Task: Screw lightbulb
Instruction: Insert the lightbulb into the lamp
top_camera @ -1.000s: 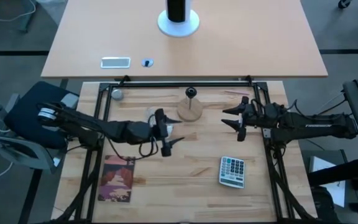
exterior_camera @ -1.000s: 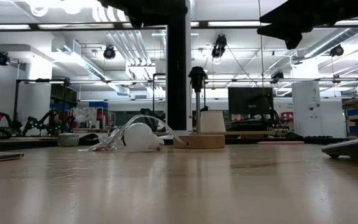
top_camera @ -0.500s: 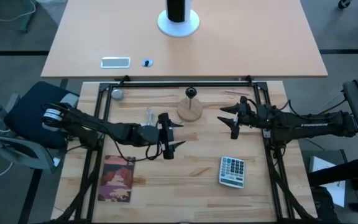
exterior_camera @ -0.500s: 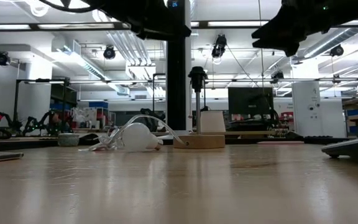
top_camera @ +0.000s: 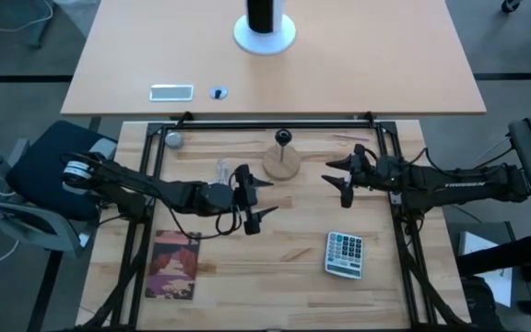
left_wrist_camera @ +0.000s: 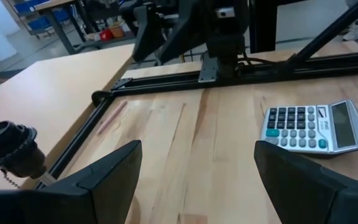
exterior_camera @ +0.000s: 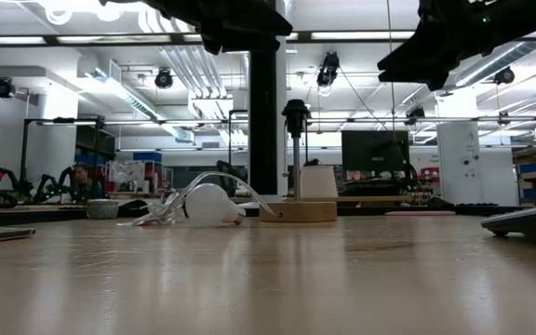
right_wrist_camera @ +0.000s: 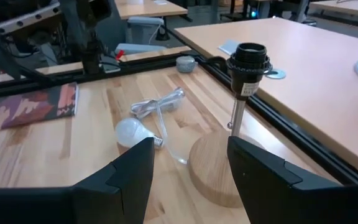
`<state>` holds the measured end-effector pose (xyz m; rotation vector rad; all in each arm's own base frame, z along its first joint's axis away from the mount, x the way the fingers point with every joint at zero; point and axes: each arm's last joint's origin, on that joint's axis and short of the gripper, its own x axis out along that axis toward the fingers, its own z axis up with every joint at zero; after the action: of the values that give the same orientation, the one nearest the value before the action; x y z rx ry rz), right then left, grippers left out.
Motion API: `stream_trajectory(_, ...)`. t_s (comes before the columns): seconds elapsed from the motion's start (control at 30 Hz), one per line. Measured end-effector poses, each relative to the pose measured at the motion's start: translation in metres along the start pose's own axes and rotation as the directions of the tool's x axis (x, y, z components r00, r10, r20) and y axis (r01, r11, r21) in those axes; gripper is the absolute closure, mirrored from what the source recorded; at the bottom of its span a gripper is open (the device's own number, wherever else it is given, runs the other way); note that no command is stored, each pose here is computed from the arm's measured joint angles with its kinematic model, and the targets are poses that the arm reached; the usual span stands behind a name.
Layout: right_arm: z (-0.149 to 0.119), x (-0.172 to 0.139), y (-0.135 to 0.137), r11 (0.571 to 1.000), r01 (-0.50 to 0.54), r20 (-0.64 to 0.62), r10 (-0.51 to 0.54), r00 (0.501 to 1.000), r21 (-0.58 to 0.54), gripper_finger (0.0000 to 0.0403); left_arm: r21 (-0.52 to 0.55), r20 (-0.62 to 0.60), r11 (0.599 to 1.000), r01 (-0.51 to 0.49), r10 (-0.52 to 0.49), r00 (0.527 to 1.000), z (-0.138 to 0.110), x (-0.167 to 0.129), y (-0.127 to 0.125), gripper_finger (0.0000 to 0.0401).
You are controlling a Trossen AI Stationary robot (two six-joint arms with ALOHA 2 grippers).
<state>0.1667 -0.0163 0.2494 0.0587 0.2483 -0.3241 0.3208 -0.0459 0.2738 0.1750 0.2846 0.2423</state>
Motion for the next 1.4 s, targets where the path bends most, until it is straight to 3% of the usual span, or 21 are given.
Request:
stream_trajectory(0.3, -0.005, 0.008, 0.002, 1.000, 0.004, -0.043, -0.005, 0.999, -0.023, 0.0204, -0.044, -0.005, 0.999, -0.022, 0.022, 1.000, -0.001, 0.001, 0.001, 0.0099)
stream_trajectory(0.4, -0.006, 0.009, 0.002, 1.000, 0.005, -0.053, -0.006, 0.999, -0.018, 0.0204, -0.065, -0.063, 0.984, -0.163, 0.159, 0.985, -0.007, 0.002, 0.007, 0.0099)
stream_trajectory(0.47, -0.006, 0.009, 0.002, 1.000, 0.006, -0.054, -0.006, 0.999, 0.001, 0.0204, -0.053, -0.147, 0.958, -0.280, 0.270, 0.952, -0.015, 0.001, 0.016, 0.0099)
stream_trajectory(0.53, -0.007, 0.009, 0.002, 1.000, 0.008, -0.062, -0.007, 0.998, 0.011, 0.0204, -0.074, -0.239, 0.944, -0.322, 0.297, 0.925, -0.022, 0.001, 0.026, 0.0101)
stream_trajectory(0.6, -0.008, 0.009, 0.002, 1.000, 0.010, -0.072, -0.008, 0.997, 0.021, 0.0204, -0.154, -0.324, 0.929, -0.335, 0.273, 0.906, -0.029, 0.003, 0.038, 0.0109)
stream_trajectory(0.7, -0.009, 0.008, 0.001, 1.000, 0.011, -0.078, -0.009, 0.997, 0.029, 0.0204, -0.282, -0.436, 0.911, -0.301, 0.158, 0.886, -0.042, 0.006, 0.055, 0.0123)
stream_trajectory(0.83, -0.009, 0.008, 0.001, 0.999, 0.011, -0.077, -0.009, 0.997, 0.032, 0.0204, -0.350, -0.528, 0.901, -0.255, 0.035, 0.848, -0.057, 0.011, 0.066, 0.0137)
stream_trajectory(0.93, -0.010, 0.008, 0.001, 0.999, 0.014, -0.091, -0.010, 0.996, 0.042, 0.0204, -0.326, -0.576, 0.923, -0.206, -0.020, 0.817, -0.065, 0.014, 0.065, 0.0142)
stream_trajectory(1.17, -0.011, 0.008, 0.001, 0.999, 0.016, -0.098, -0.011, 0.995, 0.049, 0.0204, -0.228, -0.663, 0.959, -0.169, -0.025, 0.748, -0.090, 0.030, 0.058, 0.0143)
stream_trajectory(1.4, -0.011, 0.008, 0.001, 0.999, 0.016, -0.098, -0.011, 0.995, 0.051, 0.0204, -0.208, -0.729, 0.959, -0.195, -0.020, 0.684, -0.116, 0.045, 0.051, 0.0143)
